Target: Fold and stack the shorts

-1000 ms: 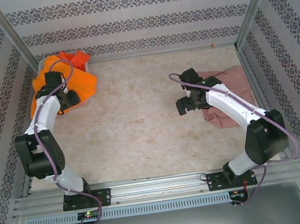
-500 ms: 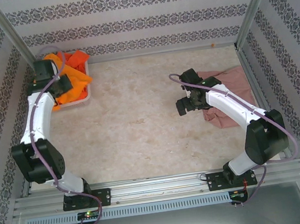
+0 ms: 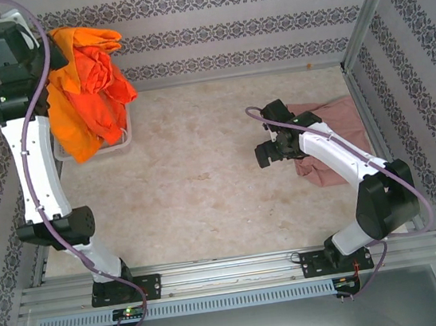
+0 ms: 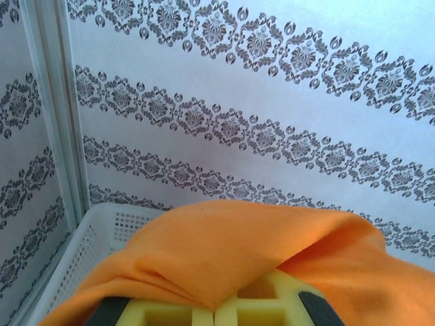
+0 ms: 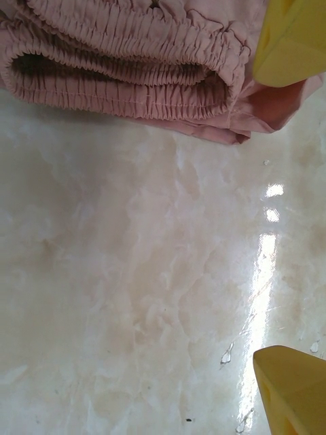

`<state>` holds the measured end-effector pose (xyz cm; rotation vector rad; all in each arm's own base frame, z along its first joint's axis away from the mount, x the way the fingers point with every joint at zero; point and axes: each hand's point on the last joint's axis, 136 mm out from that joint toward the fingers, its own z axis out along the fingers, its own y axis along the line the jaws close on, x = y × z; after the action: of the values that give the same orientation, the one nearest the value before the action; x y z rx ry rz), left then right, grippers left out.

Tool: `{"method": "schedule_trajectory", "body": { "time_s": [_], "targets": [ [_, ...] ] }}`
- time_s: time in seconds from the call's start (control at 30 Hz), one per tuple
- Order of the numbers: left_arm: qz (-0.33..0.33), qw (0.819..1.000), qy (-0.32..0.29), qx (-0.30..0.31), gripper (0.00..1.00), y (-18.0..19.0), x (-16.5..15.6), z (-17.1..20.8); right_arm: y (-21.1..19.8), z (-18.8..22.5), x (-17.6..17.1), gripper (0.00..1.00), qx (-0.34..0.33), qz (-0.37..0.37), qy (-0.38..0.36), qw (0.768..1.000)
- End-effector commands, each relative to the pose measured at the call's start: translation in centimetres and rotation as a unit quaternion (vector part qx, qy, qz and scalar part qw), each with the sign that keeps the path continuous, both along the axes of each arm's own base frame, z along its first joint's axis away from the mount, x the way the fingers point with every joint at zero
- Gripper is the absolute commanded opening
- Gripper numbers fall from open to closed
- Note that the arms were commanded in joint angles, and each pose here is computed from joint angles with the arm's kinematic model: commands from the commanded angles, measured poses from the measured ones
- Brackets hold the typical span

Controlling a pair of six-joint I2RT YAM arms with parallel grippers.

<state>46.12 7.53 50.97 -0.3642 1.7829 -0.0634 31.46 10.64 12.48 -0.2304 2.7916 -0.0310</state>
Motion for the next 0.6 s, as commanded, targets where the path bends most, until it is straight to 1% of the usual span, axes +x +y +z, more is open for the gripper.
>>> {"method": "schedule_trajectory", "body": {
  "time_s": [0.0, 0.13, 0.23, 0.3, 0.4, 0.43, 0.47, 0.5, 0.53, 0.57],
  "targets": [
    [0.005, 0.999, -0.035, 0.001, 0.0, -0.1, -1.3, 3.0, 0.3, 0.6, -0.1, 0.98, 0.017, -0.004, -0.014, 1.0],
    [0.026, 0.998, -0.053, 0.013, 0.0, 1.1, -1.2, 4.2, 0.3, 0.6, 0.1, 0.98, 0.026, -0.007, -0.015, 1.0],
    [0.034, 0.998, -0.046, 0.007, 0.0, 2.3, -0.4, 3.5, 0.4, 0.5, 0.2, 0.98, 0.03, -0.008, -0.015, 0.999],
    [0.04, 0.999, -0.03, -0.001, 0.0, 3.3, 0.5, 2.2, 0.5, 0.4, 0.2, 0.98, 0.034, -0.009, -0.013, 0.999],
    [0.047, 0.999, 0.014, -0.019, 0.01, 4.9, 2.6, -1.6, 0.9, 0.3, 0.3, 0.98, 0.046, -0.011, -0.011, 0.999],
    [0.047, 0.998, 0.032, -0.029, 0.06, 5.5, 3.4, -3.2, 1.1, 0.2, 0.3, 0.98, 0.051, -0.011, -0.009, 0.999],
    [0.041, 0.997, 0.05, -0.043, 0.18, 5.9, 4.4, -5.0, 1.2, 0.0, 0.3, 0.98, 0.054, -0.011, -0.007, 0.998],
    [0.028, 0.996, 0.063, -0.056, 0.37, 6.0, 5.2, -6.4, 1.3, 0.0, 0.3, 0.98, 0.057, -0.011, -0.005, 0.998],
    [0.011, 0.994, 0.081, -0.073, 0.57, 5.9, 6.1, -8.1, 1.4, -0.1, 0.3, 0.98, 0.059, -0.011, -0.003, 0.998],
    [0.002, 0.991, 0.1, -0.085, 0.71, 5.8, 6.6, -9.8, 1.5, -0.2, 0.4, 0.97, 0.06, -0.012, -0.003, 0.998]
  ]
}}
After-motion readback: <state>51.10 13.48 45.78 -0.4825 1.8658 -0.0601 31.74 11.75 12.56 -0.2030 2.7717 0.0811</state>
